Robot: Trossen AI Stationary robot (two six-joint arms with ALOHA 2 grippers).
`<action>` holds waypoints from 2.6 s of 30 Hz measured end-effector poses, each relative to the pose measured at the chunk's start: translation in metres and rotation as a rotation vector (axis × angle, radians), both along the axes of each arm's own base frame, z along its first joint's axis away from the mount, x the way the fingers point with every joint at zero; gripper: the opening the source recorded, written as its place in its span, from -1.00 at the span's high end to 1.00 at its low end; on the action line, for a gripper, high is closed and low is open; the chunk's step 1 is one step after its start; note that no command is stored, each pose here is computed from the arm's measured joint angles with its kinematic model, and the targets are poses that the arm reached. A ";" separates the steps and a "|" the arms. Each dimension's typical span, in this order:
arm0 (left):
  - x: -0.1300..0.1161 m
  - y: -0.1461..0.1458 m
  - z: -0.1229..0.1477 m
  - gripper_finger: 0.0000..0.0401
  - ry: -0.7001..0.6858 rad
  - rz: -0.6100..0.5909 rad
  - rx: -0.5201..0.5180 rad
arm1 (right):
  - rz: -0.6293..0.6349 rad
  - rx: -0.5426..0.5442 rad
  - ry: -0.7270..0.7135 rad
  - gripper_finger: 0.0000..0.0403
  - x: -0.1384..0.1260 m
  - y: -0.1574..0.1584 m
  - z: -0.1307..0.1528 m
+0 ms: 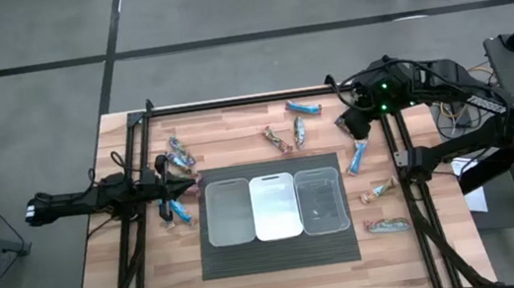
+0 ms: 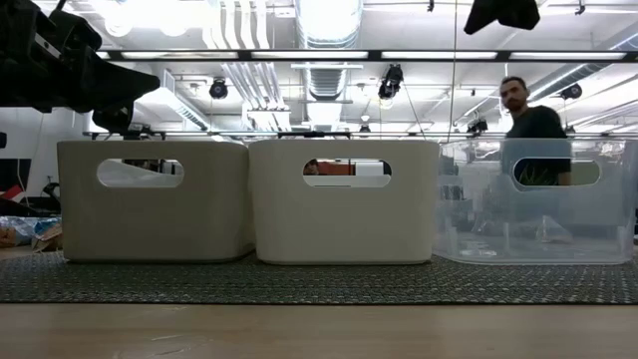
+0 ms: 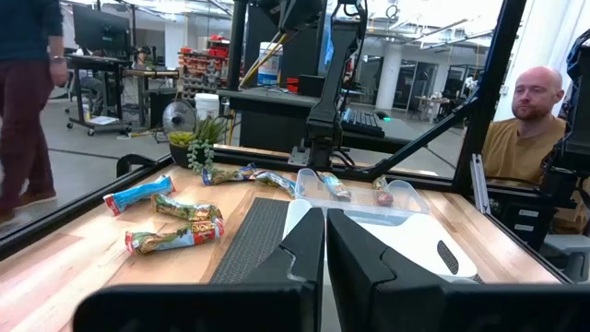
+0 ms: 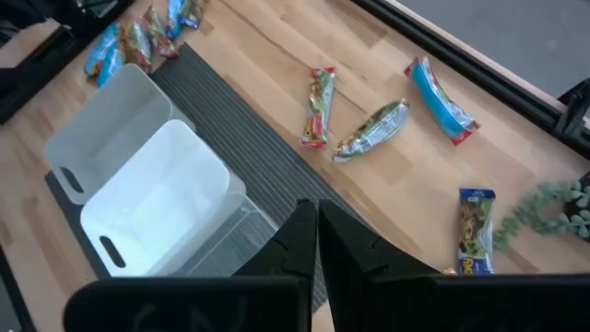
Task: Pick and place Granola Bars by type
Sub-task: Put the red granola bar into the gray bin
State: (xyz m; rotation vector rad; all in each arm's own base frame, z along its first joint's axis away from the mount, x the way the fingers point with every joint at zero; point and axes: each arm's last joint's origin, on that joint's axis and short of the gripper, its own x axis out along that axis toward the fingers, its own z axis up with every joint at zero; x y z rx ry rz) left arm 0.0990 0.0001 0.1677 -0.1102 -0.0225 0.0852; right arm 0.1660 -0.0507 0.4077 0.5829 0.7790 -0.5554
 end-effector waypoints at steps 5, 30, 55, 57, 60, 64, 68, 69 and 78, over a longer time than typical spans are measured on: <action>0.000 0.000 0.000 1.00 0.000 0.000 0.000 | 0.001 0.005 0.027 0.96 0.004 -0.001 -0.005; 0.000 0.000 0.000 1.00 0.000 0.000 0.000 | -0.059 0.022 0.102 0.96 0.065 -0.034 -0.037; 0.000 0.000 0.000 1.00 0.000 0.000 0.000 | -0.066 -0.069 0.204 0.96 0.061 -0.107 -0.057; 0.000 0.000 0.000 1.00 0.000 0.000 0.000 | -0.050 -0.076 0.221 0.96 0.063 -0.111 -0.060; 0.000 0.000 0.000 1.00 0.000 0.000 0.000 | -0.033 -0.088 0.241 0.96 0.065 -0.119 -0.066; 0.000 0.000 0.000 1.00 0.000 0.000 0.000 | -0.011 -0.112 0.245 0.96 0.071 -0.129 -0.072; 0.000 0.000 0.000 1.00 0.000 0.000 0.000 | 0.034 -0.117 0.224 0.96 0.077 -0.137 -0.078; 0.000 0.000 0.000 1.00 0.000 0.000 0.000 | 0.043 -0.123 0.227 0.96 0.078 -0.139 -0.079; 0.000 0.000 0.000 1.00 -0.001 0.000 0.000 | 0.096 -0.166 0.243 0.96 0.087 -0.151 -0.072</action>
